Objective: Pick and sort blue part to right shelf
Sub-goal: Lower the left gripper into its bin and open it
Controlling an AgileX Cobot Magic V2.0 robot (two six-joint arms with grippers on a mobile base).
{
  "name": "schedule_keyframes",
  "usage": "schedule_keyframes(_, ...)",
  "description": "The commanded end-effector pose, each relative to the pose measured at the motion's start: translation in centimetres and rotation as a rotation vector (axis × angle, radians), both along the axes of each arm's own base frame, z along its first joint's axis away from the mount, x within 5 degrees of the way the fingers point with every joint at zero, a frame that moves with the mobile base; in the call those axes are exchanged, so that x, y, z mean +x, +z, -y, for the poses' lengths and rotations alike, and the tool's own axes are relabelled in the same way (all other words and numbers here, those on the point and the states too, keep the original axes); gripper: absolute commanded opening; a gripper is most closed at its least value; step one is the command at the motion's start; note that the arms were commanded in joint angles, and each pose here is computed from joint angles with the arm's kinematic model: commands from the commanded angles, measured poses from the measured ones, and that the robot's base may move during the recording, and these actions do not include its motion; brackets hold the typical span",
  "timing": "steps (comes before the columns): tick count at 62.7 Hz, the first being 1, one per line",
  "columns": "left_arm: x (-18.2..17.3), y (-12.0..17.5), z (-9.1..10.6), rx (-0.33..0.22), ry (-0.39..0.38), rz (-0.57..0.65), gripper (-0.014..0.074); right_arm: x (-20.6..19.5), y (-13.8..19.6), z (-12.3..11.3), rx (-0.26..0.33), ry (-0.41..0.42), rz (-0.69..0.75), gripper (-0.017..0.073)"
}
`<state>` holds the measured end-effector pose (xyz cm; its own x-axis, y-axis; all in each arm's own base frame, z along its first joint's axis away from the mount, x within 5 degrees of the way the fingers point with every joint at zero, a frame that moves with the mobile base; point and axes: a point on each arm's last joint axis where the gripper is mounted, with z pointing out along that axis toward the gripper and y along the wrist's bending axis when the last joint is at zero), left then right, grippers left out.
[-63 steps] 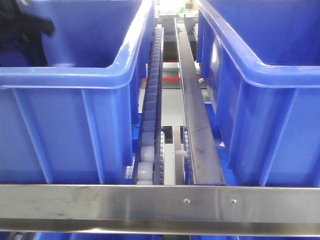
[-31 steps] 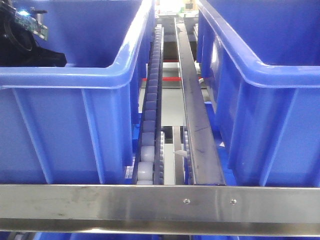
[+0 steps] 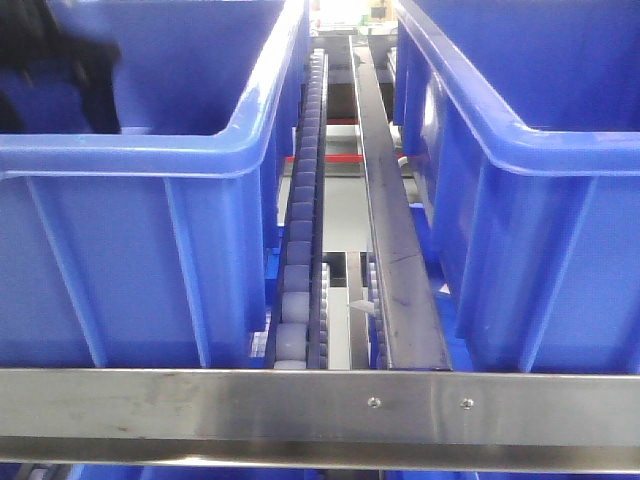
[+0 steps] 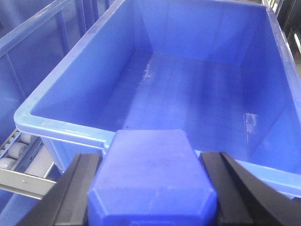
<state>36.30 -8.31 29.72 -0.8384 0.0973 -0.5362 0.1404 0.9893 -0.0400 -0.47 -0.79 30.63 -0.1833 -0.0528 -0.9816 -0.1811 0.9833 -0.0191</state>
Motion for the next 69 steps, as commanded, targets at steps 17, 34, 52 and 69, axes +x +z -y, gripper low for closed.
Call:
schedule_keyframes(17,-9.1,8.0,-0.7,-0.049,-0.072,0.377,0.0281,0.2,1.4,-0.1,0.001,0.003,0.087,0.0297)
schedule_keyframes(34,-16.2,9.3,-2.7,-0.092,-0.074,0.568,0.0125,5.2,3.2,-1.7,0.040,0.027,-0.065,0.0297)
schedule_keyframes(52,-22.1,8.1,-4.5,-0.106,-0.080,0.717,0.0125,14.2,7.3,-4.2,0.039,0.033,-0.268,0.0297)
schedule_keyframes(69,-25.3,7.1,-5.4,-0.122,-0.078,0.779,0.0125,24.5,7.6,-4.5,0.014,-0.073,-0.490,0.0297)
